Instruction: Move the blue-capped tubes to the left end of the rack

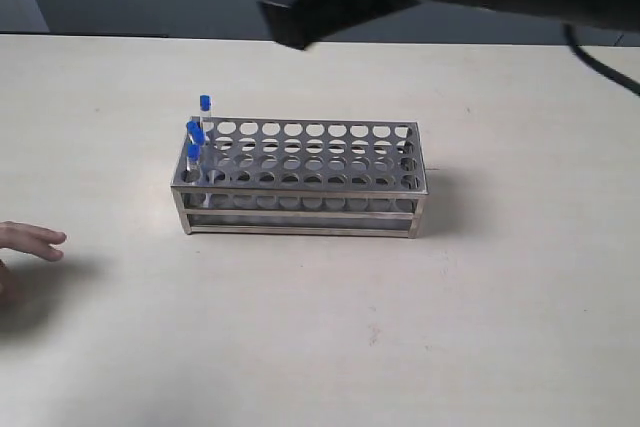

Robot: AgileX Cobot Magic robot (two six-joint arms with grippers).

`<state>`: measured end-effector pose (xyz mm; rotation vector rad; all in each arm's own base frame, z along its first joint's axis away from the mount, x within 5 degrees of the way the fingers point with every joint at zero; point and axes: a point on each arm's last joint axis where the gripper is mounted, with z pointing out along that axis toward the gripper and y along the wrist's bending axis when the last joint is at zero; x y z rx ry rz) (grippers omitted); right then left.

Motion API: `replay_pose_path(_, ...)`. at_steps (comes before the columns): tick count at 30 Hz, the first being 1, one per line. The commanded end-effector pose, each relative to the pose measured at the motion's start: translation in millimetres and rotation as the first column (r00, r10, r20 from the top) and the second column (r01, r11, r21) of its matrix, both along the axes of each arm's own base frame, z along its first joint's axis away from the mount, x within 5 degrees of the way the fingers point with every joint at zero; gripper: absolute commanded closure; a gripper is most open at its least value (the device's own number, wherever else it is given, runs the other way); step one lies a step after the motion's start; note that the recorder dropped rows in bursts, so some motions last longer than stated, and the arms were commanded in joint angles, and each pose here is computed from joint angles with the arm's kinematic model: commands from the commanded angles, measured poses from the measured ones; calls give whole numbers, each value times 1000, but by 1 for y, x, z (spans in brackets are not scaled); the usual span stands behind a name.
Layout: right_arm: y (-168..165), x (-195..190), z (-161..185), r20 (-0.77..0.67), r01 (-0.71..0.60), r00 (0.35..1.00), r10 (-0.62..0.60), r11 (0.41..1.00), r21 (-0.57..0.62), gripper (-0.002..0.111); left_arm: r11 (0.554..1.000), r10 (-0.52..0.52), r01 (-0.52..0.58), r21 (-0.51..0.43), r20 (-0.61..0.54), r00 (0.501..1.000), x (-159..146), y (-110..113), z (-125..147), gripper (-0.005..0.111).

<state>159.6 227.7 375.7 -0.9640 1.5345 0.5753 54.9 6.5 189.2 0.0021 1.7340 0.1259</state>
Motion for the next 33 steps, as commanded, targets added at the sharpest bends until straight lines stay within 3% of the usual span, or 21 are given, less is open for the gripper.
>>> replay_pose_path(1, -58, -34, -5, -38, 42, 999, -39, 997, 69, 109, 1000, -6, 6, -5, 8, 1000, 0, 0, 2, 106)
replay_pose_path(5, -118, -57, -28, -48, 160, 987, -156, 979, 123, 109, 1000, -6, 6, -5, 8, 1000, 0, 0, 2, 106)
replay_pose_path(8, -151, -69, -55, 14, 257, 966, -257, 966, -25, 109, 1000, -6, 6, -5, 8, 1000, 0, 0, 2, 106)
replay_pose_path(11, -173, -83, -75, -61, 325, 940, -336, 936, -138, 109, 1000, -6, 6, -5, 8, 1000, 0, 0, 2, 106)
replay_pose_path(15, -189, -102, -79, -237, 386, 889, -392, 920, -70, 109, 1000, -6, 6, -5, 8, 1000, 0, 0, 2, 106)
replay_pose_path(23, -203, -109, -77, -128, 430, 892, -434, 901, -59, 109, 1000, -6, 6, -5, 8, 1000, 0, 0, 2, 106)
replay_pose_path(27, -215, -113, -87, -70, 564, 824, -562, 825, 22, 109, 1000, -6, 6, -5, 8, 1000, 0, 0, 2, 106)
replay_pose_path(33, -228, -125, -118, -132, 782, 622, -772, 604, 155, 109, 1000, -6, 6, -5, 8, 1000, 0, 0, 2, 106)
